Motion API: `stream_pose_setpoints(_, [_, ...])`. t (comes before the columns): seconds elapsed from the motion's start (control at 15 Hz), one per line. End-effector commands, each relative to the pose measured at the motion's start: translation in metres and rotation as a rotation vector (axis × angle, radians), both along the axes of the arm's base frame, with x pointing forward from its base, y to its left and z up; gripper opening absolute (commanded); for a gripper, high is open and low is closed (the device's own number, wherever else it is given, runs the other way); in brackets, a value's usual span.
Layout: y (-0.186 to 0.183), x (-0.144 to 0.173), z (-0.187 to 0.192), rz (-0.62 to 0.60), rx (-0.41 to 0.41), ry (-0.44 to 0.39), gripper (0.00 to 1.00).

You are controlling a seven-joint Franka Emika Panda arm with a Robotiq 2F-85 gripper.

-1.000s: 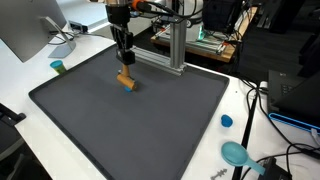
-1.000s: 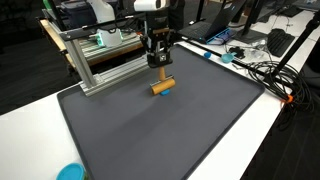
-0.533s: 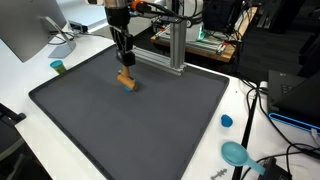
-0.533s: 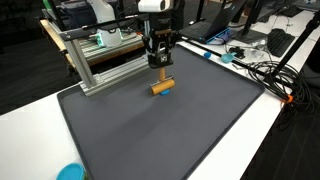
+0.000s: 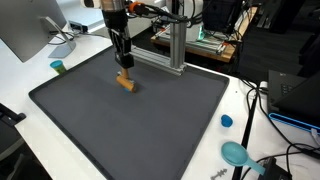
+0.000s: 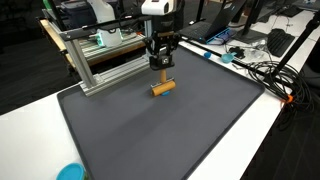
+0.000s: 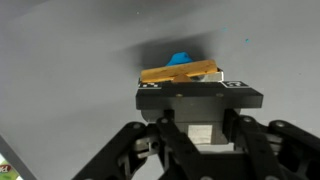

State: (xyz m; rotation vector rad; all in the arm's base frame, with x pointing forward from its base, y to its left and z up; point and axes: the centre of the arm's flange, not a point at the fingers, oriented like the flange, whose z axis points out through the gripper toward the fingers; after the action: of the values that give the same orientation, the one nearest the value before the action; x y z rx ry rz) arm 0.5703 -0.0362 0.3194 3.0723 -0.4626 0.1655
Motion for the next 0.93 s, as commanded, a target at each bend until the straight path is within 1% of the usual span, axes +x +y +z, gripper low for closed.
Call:
stream_pose_setpoints(0.0, [-0.003,-0.001,-0.037,-0.025,-0.029,0.138,0.22])
stream_pose_setpoints(0.2, [-0.004,0.0,-0.04,-0.026,-0.03,0.176,0.22])
stream_pose_setpoints(0.47, [-0.003,0.01,-0.047,-0.022,-0.016,0.178,0.22])
stream_pose_setpoints(0.6, [-0.004,0.011,-0.048,-0.028,-0.02,0.194,0.22])
stream_pose_setpoints(0.67, [0.0,0.013,-0.001,-0.014,-0.004,0.078,0.47])
stream_pose_setpoints(0.87, [-0.001,0.016,-0.001,-0.015,-0.005,0.088,0.47])
